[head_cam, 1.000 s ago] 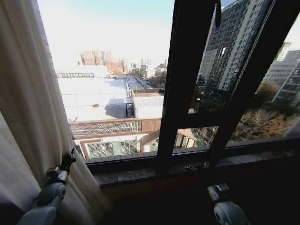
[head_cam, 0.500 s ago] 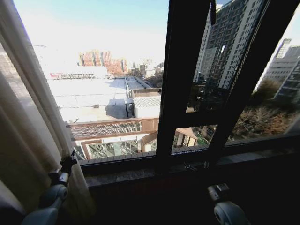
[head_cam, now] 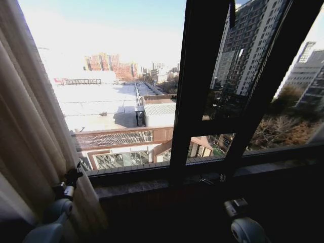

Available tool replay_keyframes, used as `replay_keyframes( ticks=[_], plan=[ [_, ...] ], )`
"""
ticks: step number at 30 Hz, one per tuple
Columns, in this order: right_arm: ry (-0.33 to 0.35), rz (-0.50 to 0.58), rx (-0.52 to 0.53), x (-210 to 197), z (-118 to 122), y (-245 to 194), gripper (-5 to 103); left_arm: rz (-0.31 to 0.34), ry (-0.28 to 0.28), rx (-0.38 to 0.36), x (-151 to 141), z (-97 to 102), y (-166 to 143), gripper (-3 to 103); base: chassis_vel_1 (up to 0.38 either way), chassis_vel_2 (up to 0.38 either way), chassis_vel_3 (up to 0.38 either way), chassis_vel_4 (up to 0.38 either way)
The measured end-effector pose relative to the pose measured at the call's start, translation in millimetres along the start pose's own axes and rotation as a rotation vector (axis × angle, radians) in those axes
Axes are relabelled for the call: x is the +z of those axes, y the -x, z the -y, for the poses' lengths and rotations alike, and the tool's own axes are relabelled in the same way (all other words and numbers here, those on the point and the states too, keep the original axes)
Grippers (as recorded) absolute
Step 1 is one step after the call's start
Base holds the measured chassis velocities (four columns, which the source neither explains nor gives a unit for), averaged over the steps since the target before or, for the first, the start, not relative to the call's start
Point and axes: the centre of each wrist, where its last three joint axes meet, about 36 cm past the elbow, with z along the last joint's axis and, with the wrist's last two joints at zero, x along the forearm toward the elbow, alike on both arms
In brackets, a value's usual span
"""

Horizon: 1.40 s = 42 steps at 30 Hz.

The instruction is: Open the curtains by pulling them apart, changing their state from closed to fully open.

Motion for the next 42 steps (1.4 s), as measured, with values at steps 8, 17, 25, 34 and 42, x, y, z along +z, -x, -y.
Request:
replay_keyframes(
  ticks=[8, 17, 25, 34, 42],
  plan=[
    [0.0, 0.0, 0.0, 0.0, 0.0, -0.1, 100, -0.001, 0.005, 0.001, 1.1, -0.8, -2.1, 0, 0.074, -0.034, -0.07, 0.041],
    [0.0, 0.0, 0.0, 0.0, 0.0, 0.0, 100, 0.012, 0.013, -0.041, -7.6, -17.5, 4.1, 0, -0.008, 0.003, 0.011, -0.005],
    [0.0, 0.0, 0.0, 0.0, 0.0, 0.0, 100, 0.02, 0.063, -0.231, -24.5, -98.6, -15.8, 0, 0.0, 0.0, 0.0, 0.0],
    [0.0, 0.0, 0.0, 0.0, -0.1, 0.0, 100, 0.045, 0.097, -0.623, -40.9, -233.0, -42.3, 0, 0.0, 0.0, 0.0, 0.0],
    [0.0, 0.0, 0.0, 0.0, -0.1, 0.0, 100, 0.047, 0.23, -0.757, -52.1, -324.0, -65.1, 0, 0.0, 0.0, 0.0, 0.0]
  ],
)
